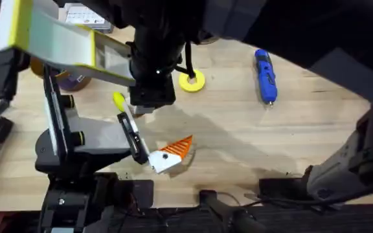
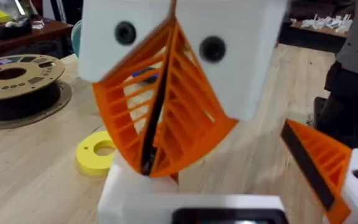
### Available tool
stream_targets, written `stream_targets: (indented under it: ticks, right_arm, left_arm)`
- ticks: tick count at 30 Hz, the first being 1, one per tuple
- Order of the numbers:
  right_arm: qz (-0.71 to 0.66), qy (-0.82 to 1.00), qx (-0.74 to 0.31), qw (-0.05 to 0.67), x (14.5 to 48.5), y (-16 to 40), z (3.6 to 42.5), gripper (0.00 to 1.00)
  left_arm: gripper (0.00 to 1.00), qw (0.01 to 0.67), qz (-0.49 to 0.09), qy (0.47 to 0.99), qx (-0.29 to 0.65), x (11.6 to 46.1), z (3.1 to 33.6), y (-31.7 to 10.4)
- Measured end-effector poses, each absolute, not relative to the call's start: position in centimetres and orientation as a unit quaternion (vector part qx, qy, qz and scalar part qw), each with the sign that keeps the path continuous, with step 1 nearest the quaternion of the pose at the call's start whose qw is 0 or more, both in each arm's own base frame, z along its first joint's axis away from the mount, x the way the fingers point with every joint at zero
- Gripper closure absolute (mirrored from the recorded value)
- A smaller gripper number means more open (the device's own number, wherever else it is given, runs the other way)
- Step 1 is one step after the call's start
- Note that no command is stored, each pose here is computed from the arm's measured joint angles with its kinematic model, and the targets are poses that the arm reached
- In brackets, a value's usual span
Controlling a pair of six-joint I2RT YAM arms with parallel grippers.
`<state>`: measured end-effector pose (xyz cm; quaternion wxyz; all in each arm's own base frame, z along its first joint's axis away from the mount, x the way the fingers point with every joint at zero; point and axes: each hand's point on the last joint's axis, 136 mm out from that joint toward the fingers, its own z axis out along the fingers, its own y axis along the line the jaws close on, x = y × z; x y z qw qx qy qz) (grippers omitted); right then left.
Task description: Pick up the gripper from the table and insert it into the empty holder that is missing its gripper. Then pick up a screw, insert it into the mounting hole, and use the screwdriver to tighten it. Finally, clean up the table by picking up the vegetable and placing it into the bucket.
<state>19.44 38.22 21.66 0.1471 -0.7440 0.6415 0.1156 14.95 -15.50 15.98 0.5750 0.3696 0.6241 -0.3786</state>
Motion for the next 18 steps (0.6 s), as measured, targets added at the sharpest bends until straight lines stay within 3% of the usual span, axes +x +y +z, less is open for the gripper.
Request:
stream_targets:
  ticks: [18]
  right_arm:
    - [0.115, 0.642, -0.744, 0.144, 19.56, 38.42, 21.33, 0.995]
  left_arm:
    - [0.015, 0.572, -0.383, 0.627, 0.364, 14.96, 15.96, -15.49]
